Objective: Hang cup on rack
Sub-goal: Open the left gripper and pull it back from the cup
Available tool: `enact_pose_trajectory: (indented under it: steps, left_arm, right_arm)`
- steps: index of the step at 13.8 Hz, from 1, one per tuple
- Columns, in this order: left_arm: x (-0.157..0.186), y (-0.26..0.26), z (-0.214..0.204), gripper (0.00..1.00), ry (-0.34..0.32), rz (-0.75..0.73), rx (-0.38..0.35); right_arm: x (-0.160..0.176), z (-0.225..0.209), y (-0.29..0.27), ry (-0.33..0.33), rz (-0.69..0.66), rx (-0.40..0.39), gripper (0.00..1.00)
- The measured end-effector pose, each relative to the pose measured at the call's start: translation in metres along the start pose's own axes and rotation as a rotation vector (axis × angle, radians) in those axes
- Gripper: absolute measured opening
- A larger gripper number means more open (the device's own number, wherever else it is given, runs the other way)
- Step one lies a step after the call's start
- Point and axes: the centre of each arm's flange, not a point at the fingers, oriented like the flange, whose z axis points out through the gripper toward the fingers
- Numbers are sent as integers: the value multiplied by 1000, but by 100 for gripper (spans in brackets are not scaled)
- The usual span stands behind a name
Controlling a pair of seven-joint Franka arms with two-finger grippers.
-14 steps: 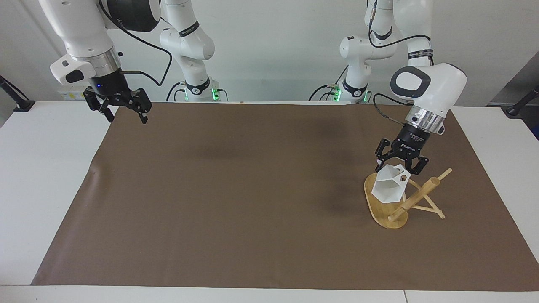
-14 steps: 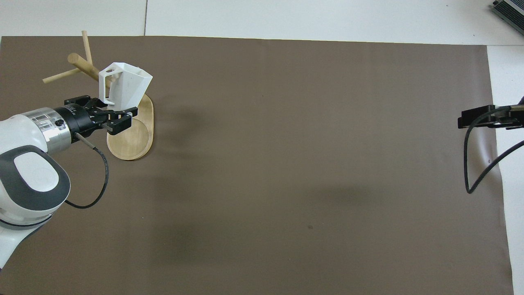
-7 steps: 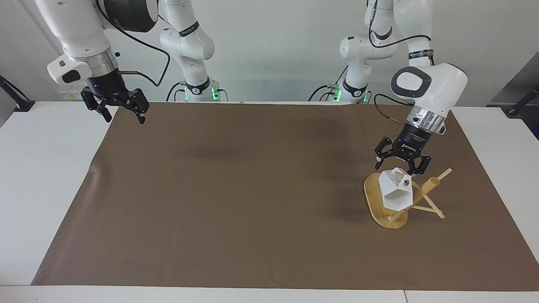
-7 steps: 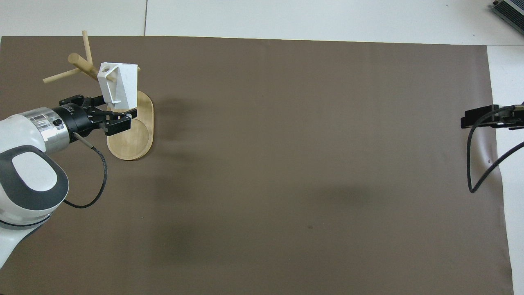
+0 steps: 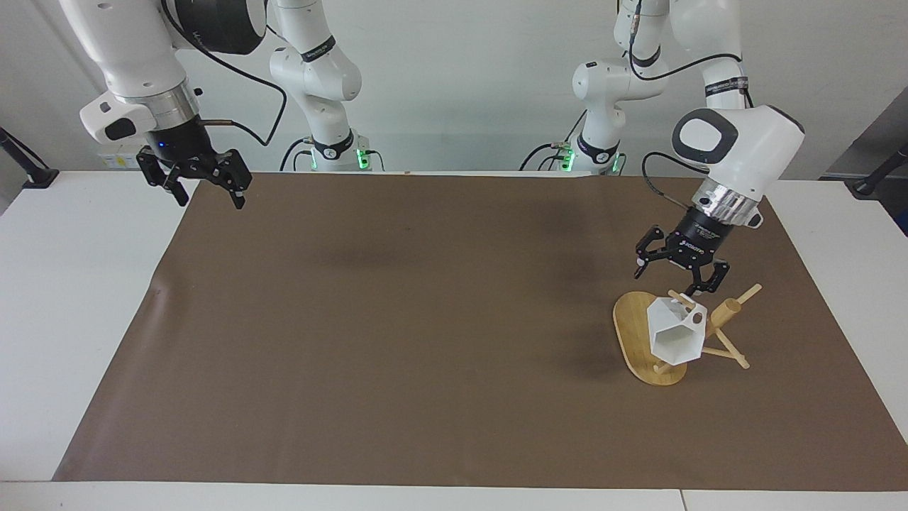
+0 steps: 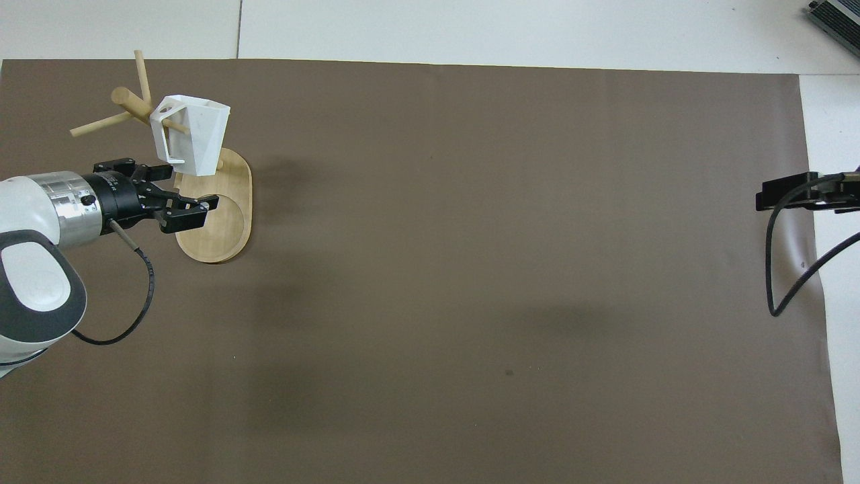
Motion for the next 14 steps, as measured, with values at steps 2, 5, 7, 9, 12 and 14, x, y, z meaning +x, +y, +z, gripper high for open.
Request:
enact_pose_trajectory:
  steps: [2, 5, 7, 9, 12, 14]
  left_arm:
    - [-5, -4, -10, 100, 65, 67, 18]
    - [-13, -16, -35, 100, 176, 190, 9]
    - [-21, -23, -56, 100, 240, 267, -11]
    - [-30, -28, -74, 100, 275, 361, -9]
    - [-46, -29, -104, 100, 289, 544, 9]
    - [-53, -23, -125, 100, 290, 675, 17]
  right_arm:
    - [0, 0, 0, 0, 0, 0, 100]
    - [0, 0, 0, 0, 0, 0, 100]
    - [0, 0, 0, 0, 0, 0, 100]
    - [0, 0, 0, 0, 0, 0, 100]
    - [0, 0, 0, 0, 0, 0, 100]
    - [0, 0, 0, 0, 0, 0, 100]
